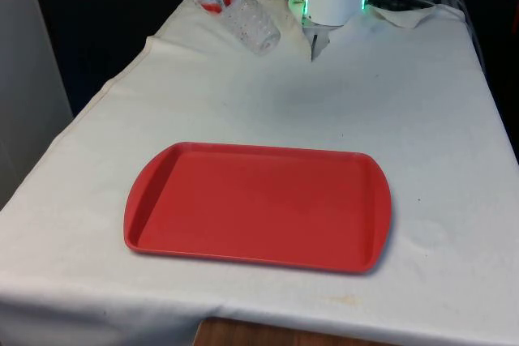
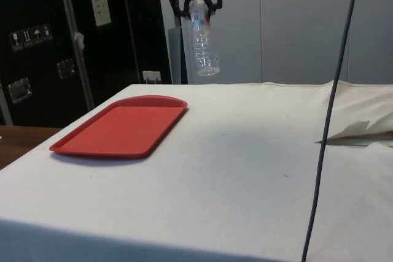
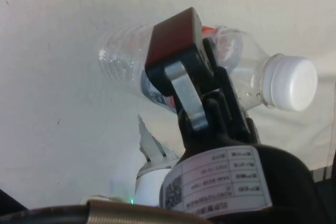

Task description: Place the bottle upright on the tray.

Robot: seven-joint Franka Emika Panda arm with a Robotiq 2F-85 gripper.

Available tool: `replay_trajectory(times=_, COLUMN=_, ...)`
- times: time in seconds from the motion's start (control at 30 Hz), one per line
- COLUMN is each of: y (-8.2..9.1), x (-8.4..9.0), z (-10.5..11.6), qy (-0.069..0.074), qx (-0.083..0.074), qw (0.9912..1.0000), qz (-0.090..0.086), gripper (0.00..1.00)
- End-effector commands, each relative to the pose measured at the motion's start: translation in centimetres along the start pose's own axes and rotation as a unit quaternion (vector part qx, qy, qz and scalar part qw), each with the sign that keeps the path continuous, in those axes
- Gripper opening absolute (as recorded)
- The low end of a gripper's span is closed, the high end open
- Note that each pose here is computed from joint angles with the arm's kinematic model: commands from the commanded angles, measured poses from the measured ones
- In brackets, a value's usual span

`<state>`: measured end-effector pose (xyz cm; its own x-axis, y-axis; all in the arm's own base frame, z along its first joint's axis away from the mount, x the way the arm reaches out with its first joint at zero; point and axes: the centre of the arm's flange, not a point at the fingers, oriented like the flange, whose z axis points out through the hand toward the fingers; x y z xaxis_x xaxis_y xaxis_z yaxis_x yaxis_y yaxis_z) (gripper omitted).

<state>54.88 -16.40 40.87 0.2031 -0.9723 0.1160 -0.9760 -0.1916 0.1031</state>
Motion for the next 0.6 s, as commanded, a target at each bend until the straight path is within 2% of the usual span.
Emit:
replay_trajectory(times=0.0, y=-0.12, x=0.04, z=-0.02, qy=0.001, qx=0.001, qw=1.0, qz=-0.001, gripper=0.33)
replay_trajectory(times=0.03, y=-0.38, x=0.05, z=-0.23, qy=0.001, qx=0.01, qw=0.99993, qz=-0.006, gripper=0.33)
replay_trajectory(times=0.27, y=-0.62, x=0.43, z=-0.42, qy=0.008, qx=0.027, qw=0.99933, qz=-0.023, gripper=0.33)
replay_trajectory(times=0.3, y=-0.62, x=0.39, z=-0.27, qy=0.01, qx=0.018, qw=0.99959, qz=-0.02, gripper=0.33)
replay_trajectory(times=0.33, y=-0.64, x=0.43, z=-0.38, qy=0.009, qx=0.029, qw=0.99921, qz=-0.026, gripper=0.33)
replay_trajectory(times=0.5, y=-0.76, x=0.55, z=-0.47, qy=0.015, qx=0.038, qw=0.99831, qz=-0.041, gripper=0.33)
replay_trajectory(times=0.53, y=-0.78, x=0.55, z=-0.46, qy=0.016, qx=0.04, qw=0.99814, qz=-0.044, gripper=0.33)
replay_trajectory(times=0.57, y=-0.85, x=0.54, z=-0.39, qy=0.017, qx=0.031, qw=0.99851, qz=-0.042, gripper=0.33)
